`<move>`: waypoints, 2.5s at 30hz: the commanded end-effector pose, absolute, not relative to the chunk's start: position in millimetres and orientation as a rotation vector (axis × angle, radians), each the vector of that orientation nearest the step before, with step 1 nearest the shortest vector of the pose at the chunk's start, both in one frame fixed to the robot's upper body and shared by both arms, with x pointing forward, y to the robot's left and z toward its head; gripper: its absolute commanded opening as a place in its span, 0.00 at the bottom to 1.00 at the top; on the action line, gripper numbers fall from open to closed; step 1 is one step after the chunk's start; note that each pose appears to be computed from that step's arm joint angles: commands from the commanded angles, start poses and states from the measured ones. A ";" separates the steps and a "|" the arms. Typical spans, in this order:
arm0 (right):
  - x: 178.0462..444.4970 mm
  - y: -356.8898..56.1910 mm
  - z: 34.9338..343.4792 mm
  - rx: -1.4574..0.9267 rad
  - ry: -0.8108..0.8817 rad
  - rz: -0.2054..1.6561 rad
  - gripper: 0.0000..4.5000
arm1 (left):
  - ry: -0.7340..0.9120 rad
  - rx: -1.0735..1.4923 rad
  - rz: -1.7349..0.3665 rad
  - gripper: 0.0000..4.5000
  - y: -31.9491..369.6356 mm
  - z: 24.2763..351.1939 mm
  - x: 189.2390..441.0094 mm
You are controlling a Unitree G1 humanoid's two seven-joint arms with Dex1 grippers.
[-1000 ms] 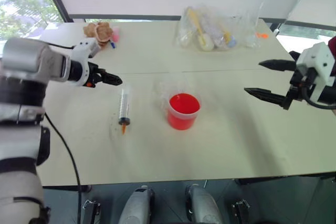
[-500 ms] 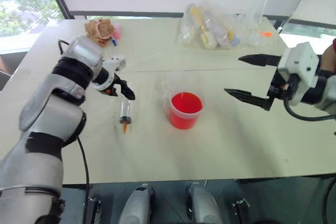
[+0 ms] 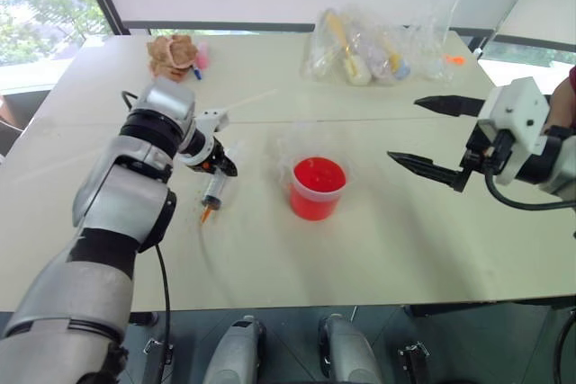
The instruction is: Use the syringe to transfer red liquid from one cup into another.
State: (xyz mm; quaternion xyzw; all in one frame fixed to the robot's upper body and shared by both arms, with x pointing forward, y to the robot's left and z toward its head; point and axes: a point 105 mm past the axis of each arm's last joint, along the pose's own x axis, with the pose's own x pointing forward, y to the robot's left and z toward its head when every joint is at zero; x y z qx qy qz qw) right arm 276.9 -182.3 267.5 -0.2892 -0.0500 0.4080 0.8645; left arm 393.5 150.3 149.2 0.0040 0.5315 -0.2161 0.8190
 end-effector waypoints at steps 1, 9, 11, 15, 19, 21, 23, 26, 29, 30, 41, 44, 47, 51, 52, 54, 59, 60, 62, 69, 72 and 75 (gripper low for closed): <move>275.0 -191.0 272.4 -0.632 -0.089 0.807 1.00 | 0.916 -0.043 -0.604 0.30 130.2 207.7 402.5; 289.7 -211.4 301.6 -0.614 -0.201 0.652 1.00 | -0.003 -0.085 -0.895 0.30 117.7 364.4 378.7; 295.7 -214.0 316.5 -0.604 -0.268 0.619 1.00 | -0.150 -0.116 -0.958 0.30 109.6 374.2 364.0; 308.6 -210.8 344.6 -0.637 -0.393 0.569 1.00 | -0.227 -0.179 -1.208 0.30 65.2 355.9 332.2; 311.6 -203.4 372.0 -0.647 -0.500 0.563 1.00 | -0.234 -0.197 -1.295 0.30 37.8 330.1 331.7; 312.8 -200.3 379.4 -0.657 -0.530 0.565 1.00 | -0.226 -0.173 -1.311 0.30 26.8 317.8 334.6; 312.6 -194.7 382.6 -0.672 -0.547 0.576 1.00 | -0.211 -0.089 -1.312 0.30 16.3 303.0 337.6; 307.2 -184.1 385.6 -0.678 -0.565 0.605 1.00 | -0.206 0.020 -1.318 0.30 6.5 286.0 339.5; 301.6 -175.7 383.5 -0.682 -0.558 0.637 1.00 | -0.201 0.061 -1.319 0.30 4.4 275.7 341.9; 300.8 -174.3 382.7 -0.682 -0.555 0.643 1.00 | -0.201 0.061 -1.320 0.30 4.5 274.6 342.3; 300.3 -153.4 364.4 -0.663 -0.507 0.722 1.00 | -0.185 0.063 -1.334 0.30 2.9 259.4 339.2; 305.5 -153.2 357.1 -0.681 -0.484 0.725 1.00 | -0.193 0.046 -1.344 0.30 1.7 261.0 334.0; 309.5 -154.4 353.6 -0.684 -0.477 0.723 1.00 | -0.187 0.040 -1.379 0.30 0.0 258.5 324.8; 313.2 -153.8 349.2 -0.682 -0.470 0.732 1.00 | -0.172 0.055 -1.408 0.30 -4.6 251.6 316.1; 313.4 -152.4 348.5 -0.673 -0.472 0.741 1.00 | -0.167 0.057 -1.405 0.30 -5.4 250.0 316.1; 312.0 -147.9 346.8 -0.647 -0.473 0.769 1.00 | -0.157 0.059 -1.387 0.30 -5.9 247.1 318.8; 309.8 -144.9 336.4 -0.646 -0.430 0.811 1.00 | -0.161 0.030 -1.355 0.30 -3.8 250.7 325.0; 310.9 -146.8 335.7 -0.655 -0.427 0.798 1.00 | -0.163 0.020 -1.348 0.30 -2.9 252.5 326.5; 315.6 -156.1 336.2 -0.676 -0.424 0.743 1.00 | -0.168 -0.001 -1.346 0.30 0.3 257.3 327.5; 314.1 -163.0 336.3 -0.682 -0.419 0.721 1.00 | -0.154 0.012 -1.312 0.30 9.9 255.7 333.2; 312.4 -156.5 335.0 -0.660 -0.429 0.748 1.00 | -0.154 0.013 -1.321 0.30 8.7 255.9 331.4; 312.4 -150.4 335.0 -0.647 -0.443 0.768 1.00 | -0.148 0.030 -1.339 0.30 3.8 252.6 327.7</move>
